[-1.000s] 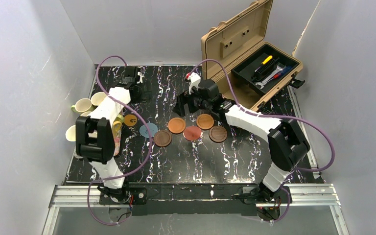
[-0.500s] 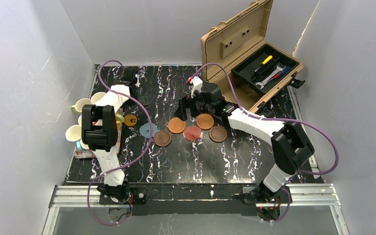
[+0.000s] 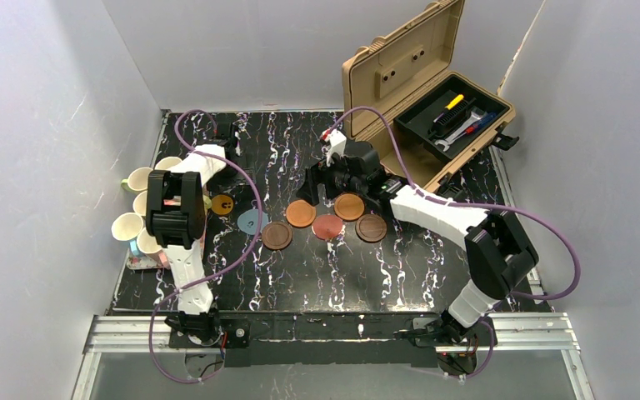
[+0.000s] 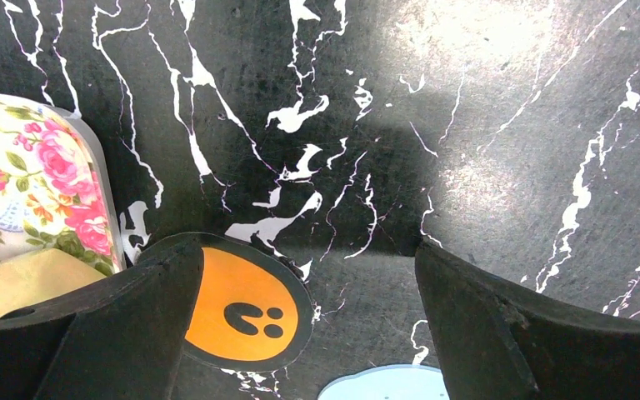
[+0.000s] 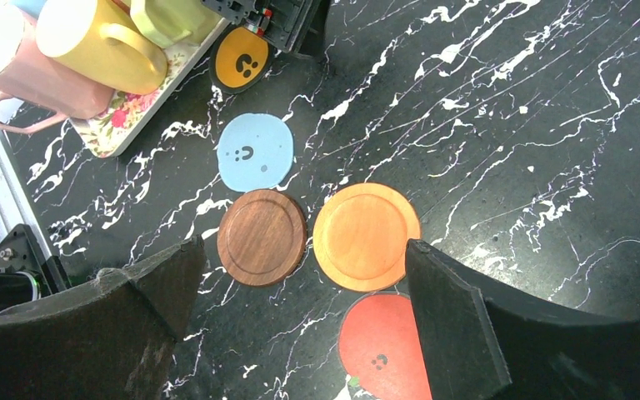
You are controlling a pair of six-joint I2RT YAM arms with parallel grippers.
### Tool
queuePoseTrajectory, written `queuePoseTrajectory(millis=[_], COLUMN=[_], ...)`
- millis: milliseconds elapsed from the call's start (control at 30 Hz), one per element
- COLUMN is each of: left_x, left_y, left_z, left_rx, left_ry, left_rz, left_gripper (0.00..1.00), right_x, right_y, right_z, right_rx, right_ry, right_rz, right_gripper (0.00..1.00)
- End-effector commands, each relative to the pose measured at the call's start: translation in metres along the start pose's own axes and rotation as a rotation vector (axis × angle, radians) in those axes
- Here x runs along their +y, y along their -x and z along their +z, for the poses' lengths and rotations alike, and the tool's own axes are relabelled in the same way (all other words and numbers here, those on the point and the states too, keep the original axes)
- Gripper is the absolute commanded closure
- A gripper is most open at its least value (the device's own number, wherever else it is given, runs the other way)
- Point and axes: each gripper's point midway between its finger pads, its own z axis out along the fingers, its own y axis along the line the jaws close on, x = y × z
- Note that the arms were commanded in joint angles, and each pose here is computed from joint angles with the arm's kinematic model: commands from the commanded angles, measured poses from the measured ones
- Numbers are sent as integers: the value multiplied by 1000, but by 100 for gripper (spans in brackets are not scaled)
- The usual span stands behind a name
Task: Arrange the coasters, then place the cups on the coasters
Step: Move the coaster to the center of the board.
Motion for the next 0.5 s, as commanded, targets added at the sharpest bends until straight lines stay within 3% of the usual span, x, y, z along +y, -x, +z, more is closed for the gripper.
queuePoseTrajectory(millis=[0, 467], left_x=[8, 5], left_y=[-15, -41], left_z=[-10, -6], left_rx=[46, 120], left_ry=[22, -40], left_rz=[-26, -66], left_gripper=[3, 3], right_x=[15, 11], right_y=[23, 24], right_z=[-12, -25], right_rx=[-78, -103], right_ry=[40, 6], right_rz=[-16, -31], right_gripper=[2, 2])
